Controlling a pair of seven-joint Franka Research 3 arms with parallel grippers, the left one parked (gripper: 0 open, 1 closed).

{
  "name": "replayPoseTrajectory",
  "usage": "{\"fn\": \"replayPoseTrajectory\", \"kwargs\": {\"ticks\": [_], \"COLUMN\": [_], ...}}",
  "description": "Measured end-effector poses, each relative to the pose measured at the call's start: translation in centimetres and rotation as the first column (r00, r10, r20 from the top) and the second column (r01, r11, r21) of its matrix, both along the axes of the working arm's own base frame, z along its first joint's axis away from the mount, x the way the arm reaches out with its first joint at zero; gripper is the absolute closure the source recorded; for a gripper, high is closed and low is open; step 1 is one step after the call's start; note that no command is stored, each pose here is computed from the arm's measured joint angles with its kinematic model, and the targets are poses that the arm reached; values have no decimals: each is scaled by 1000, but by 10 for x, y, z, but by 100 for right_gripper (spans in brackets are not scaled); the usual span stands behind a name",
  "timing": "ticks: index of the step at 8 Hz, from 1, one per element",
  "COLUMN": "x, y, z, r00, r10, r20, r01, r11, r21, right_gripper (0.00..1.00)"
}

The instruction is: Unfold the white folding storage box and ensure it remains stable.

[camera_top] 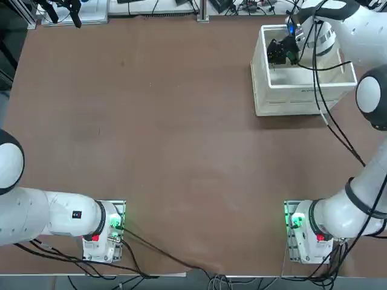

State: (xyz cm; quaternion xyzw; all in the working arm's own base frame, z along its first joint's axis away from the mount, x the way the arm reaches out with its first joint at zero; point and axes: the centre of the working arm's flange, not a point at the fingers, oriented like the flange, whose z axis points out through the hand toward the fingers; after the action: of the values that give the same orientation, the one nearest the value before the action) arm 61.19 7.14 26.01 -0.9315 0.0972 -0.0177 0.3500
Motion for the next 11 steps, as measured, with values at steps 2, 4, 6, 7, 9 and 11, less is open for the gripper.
{"fn": "replayPoseTrajectory", "kwargs": {"ticks": [2,4,6,7,9,11], "x": [4,16,22,24,28,25], "y": [-6,-22,-28,-37,-58,-65], "z": [12,53,88,109,173,215], "r00": [995,990,986,975,947,949], "r10": [102,141,167,215,278,250], "r20": [11,21,2,-51,-157,-190], "r01": [-100,-127,-152,-215,-320,-314], "r11": [985,941,901,871,809,771], "r21": [-142,-315,-407,-442,-493,-553], "right_gripper": [98,90,78,63,32,9]}}
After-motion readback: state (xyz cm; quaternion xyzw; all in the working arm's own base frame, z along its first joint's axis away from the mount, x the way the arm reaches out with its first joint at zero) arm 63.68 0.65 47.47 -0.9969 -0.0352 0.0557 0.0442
